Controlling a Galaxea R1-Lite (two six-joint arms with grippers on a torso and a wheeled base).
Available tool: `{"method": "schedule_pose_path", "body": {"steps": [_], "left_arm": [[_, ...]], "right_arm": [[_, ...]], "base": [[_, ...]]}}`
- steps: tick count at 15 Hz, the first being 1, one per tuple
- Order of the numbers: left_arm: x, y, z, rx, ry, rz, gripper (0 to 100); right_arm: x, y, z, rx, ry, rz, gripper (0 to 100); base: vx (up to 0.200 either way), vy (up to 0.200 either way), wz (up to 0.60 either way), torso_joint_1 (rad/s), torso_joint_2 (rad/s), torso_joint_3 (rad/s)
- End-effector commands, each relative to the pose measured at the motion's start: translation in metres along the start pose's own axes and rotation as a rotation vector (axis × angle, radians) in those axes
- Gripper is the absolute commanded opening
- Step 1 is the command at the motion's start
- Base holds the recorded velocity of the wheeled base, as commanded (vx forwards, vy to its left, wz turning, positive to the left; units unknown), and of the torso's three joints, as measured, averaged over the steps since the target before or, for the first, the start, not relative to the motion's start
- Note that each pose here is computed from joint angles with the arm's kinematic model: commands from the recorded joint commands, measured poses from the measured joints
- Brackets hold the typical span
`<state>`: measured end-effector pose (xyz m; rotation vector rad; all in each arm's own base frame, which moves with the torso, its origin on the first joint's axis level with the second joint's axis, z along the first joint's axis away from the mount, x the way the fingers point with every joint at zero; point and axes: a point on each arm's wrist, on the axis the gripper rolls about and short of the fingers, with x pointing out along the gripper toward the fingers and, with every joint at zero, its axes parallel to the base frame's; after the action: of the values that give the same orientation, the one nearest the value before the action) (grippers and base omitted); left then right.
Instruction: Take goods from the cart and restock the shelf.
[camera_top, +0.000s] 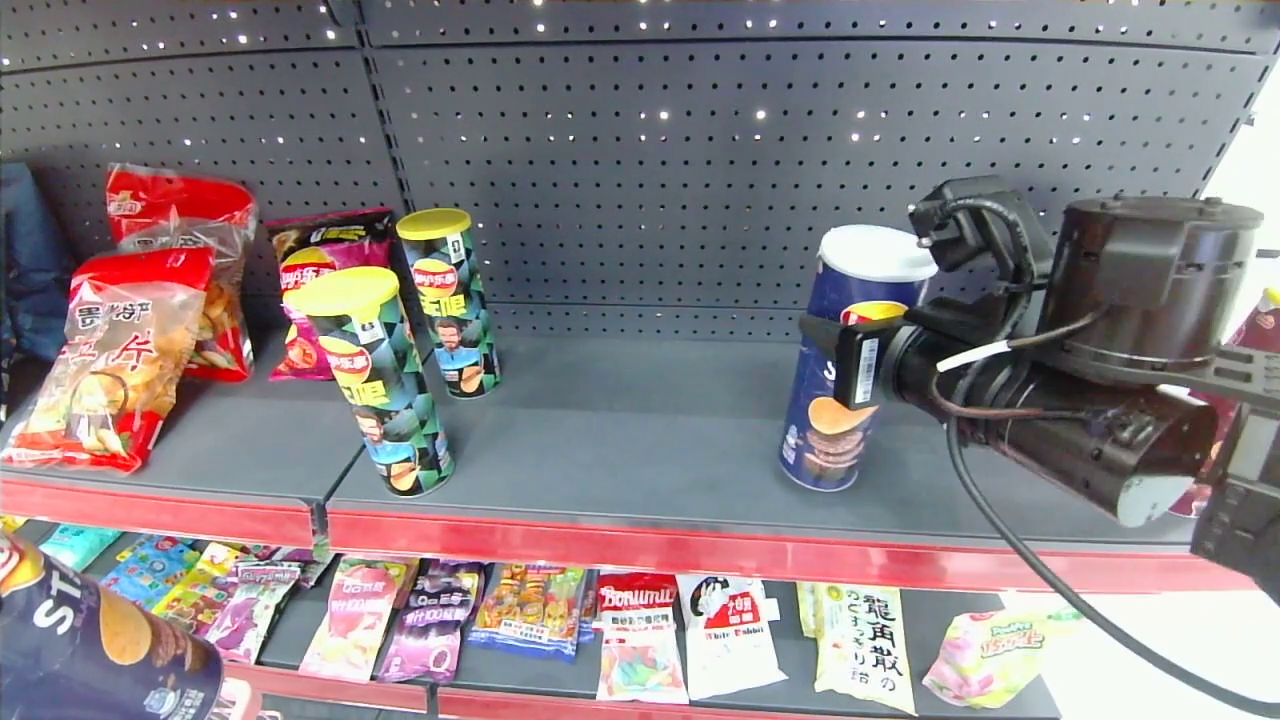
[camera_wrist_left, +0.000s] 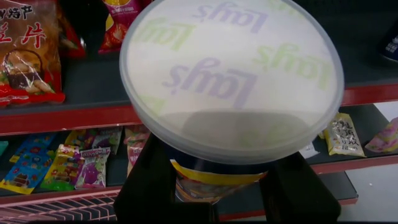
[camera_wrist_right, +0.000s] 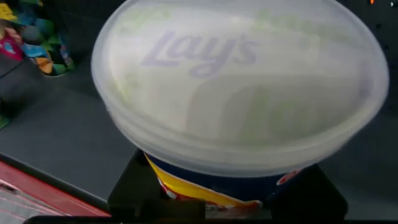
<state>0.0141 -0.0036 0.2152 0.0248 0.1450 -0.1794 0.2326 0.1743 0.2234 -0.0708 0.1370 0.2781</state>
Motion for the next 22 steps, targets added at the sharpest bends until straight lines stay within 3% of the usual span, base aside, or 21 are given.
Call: {"method": "schedule_pose_path", "body": {"steps": [1, 8, 22], "left_arm": [[0.000, 0.000, 0.000, 0.000, 0.000, 0.000, 0], [0.001, 0.000, -0.001, -0.001, 0.009, -0.001, 0], [0.002, 0.000, -0.006, -0.003, 0.024, -0.003, 0]], "right_arm": [[0.007, 0.006, -0.011, -0.011, 0.037, -0.045, 0], [0.002, 0.020, -0.024, 0.001, 0.072, -0.036, 0], [0.009, 0.022, -0.028, 0.013, 0.085, -0.073, 0]], "base": [[0.000, 0.000, 0.00, 0.000, 0.00, 0.000], [0.000, 0.000, 0.00, 0.000, 0.00, 0.000], [0.000, 0.000, 0.00, 0.000, 0.00, 0.000]]}}
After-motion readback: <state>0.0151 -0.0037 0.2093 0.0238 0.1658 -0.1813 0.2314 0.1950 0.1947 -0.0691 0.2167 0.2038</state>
